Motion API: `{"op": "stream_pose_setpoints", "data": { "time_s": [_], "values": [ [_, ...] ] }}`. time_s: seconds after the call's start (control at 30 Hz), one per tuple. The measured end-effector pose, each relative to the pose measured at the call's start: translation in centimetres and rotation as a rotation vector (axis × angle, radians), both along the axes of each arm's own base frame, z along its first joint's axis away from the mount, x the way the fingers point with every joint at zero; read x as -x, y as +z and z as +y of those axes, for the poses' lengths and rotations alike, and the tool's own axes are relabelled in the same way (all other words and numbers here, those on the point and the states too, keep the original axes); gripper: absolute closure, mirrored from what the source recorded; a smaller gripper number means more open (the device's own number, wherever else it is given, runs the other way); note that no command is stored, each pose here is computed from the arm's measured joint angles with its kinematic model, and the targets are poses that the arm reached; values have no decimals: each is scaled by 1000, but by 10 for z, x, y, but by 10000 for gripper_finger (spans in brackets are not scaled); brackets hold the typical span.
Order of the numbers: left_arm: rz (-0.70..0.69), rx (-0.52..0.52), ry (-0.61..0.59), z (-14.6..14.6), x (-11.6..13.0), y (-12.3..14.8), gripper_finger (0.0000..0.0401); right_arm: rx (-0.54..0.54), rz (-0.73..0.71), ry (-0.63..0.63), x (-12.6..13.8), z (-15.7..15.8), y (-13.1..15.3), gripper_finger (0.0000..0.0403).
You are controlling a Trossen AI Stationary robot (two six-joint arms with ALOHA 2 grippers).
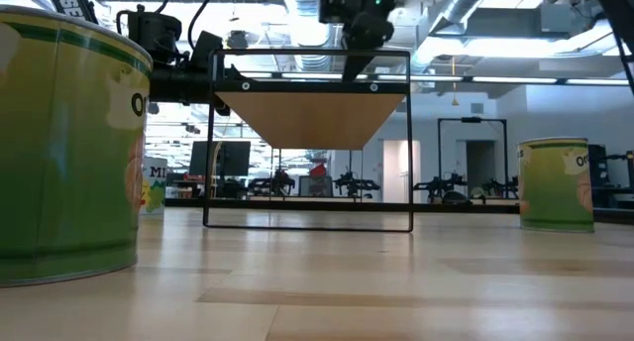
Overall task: Pick and place cans onto a shelf
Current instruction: Put the small canned oranges on the shelf
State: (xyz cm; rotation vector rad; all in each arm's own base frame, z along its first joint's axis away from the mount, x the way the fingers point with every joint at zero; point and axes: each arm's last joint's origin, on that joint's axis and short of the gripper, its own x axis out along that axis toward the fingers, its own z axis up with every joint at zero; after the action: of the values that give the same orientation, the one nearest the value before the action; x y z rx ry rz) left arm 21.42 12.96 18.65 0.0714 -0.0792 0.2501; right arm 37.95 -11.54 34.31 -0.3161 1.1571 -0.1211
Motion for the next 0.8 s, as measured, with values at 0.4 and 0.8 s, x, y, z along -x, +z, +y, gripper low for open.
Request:
{"op": "stream_pose_setpoints", "data": {
  "time_s": [0.4, 0.8],
  "values": [
    [0, 0, 0, 0, 0, 0, 401, 4, 32, -13, 2, -18, -2, 384],
    [0, 0, 0, 0, 0, 0, 401, 3, 46, 12, -2, -18, -6, 379]
  ]
}}
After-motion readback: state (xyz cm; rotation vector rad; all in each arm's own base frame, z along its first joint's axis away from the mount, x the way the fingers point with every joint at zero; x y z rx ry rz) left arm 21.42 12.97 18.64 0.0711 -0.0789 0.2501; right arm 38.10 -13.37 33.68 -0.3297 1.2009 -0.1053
